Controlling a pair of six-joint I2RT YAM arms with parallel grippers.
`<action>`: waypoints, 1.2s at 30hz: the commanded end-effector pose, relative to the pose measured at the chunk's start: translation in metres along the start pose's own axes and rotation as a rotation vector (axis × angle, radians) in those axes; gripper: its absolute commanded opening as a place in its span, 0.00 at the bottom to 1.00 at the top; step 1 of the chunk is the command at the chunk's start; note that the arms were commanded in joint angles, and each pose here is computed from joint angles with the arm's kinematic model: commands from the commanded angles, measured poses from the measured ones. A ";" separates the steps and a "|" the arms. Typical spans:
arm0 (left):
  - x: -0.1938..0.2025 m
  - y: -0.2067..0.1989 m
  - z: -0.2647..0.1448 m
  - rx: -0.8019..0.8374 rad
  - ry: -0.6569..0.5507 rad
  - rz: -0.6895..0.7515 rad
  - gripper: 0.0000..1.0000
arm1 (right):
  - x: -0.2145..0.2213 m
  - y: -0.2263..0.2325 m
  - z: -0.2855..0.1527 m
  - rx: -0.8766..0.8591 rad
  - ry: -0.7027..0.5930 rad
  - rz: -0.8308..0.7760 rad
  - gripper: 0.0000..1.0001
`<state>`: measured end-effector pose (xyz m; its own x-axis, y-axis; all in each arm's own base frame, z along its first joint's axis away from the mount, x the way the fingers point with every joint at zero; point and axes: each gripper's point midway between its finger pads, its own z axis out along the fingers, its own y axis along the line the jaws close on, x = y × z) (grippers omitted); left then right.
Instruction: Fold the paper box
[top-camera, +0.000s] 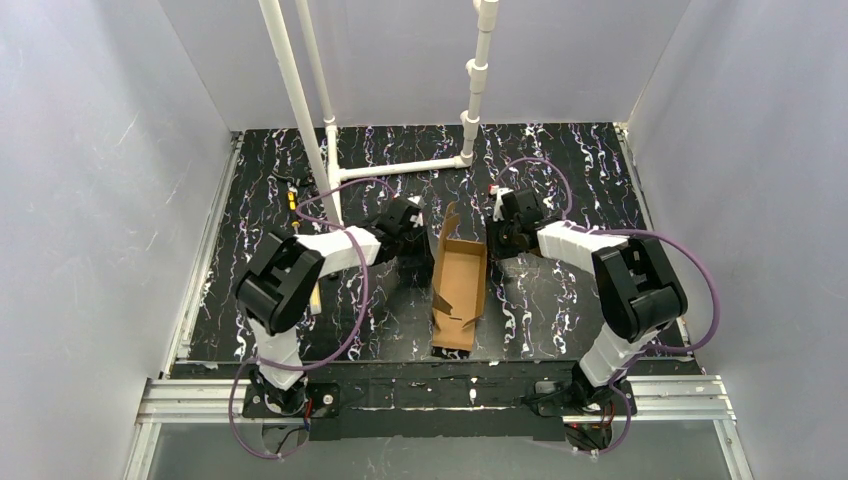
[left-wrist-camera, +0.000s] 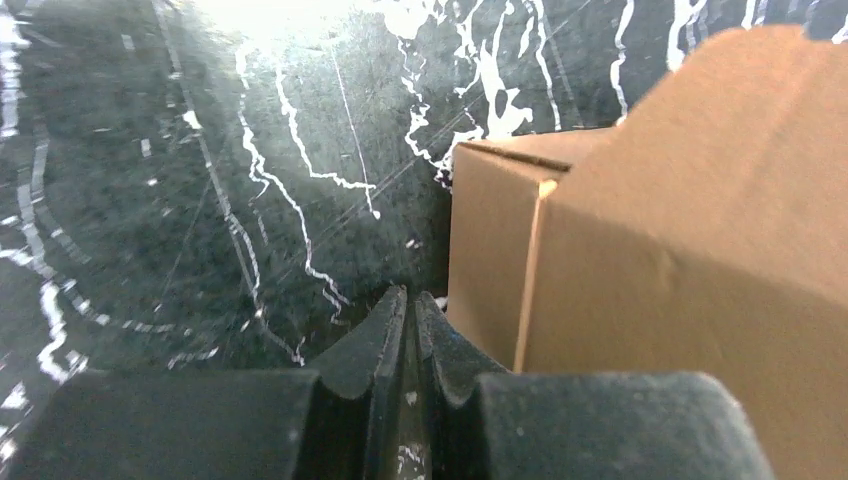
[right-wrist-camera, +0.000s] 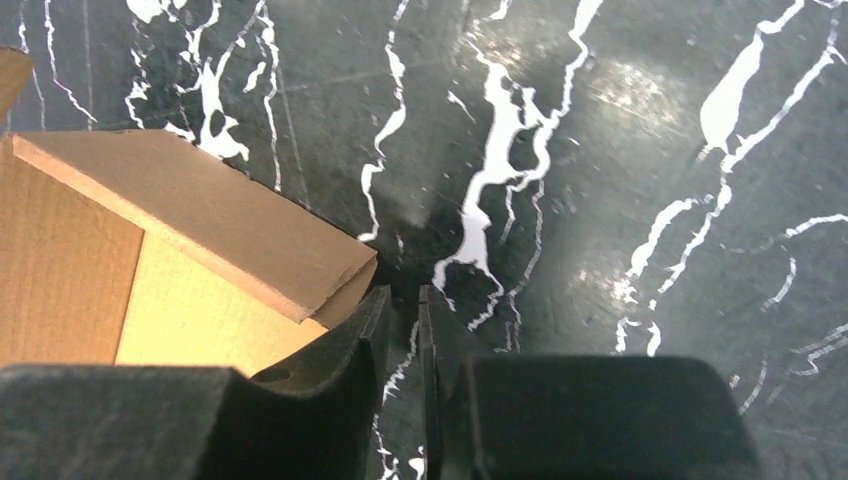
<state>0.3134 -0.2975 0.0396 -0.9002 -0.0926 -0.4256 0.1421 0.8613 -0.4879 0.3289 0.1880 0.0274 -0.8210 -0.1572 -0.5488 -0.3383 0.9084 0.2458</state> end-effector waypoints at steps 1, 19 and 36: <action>-0.010 -0.018 0.015 0.047 -0.003 0.035 0.05 | -0.013 0.012 0.007 0.010 -0.006 -0.017 0.24; 0.005 -0.014 0.022 0.007 0.067 0.059 0.08 | -0.021 0.017 0.009 0.122 -0.017 -0.199 0.22; 0.003 -0.030 -0.108 0.157 -0.073 0.109 0.43 | -0.061 0.047 -0.064 -0.479 -0.140 -0.741 0.98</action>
<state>0.2798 -0.2827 0.1022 -0.8753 -0.0372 -0.4821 0.2536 0.8136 -0.5232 0.3582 0.1702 0.0785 -0.5838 -0.4737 -0.6594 -0.6741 0.7354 0.0685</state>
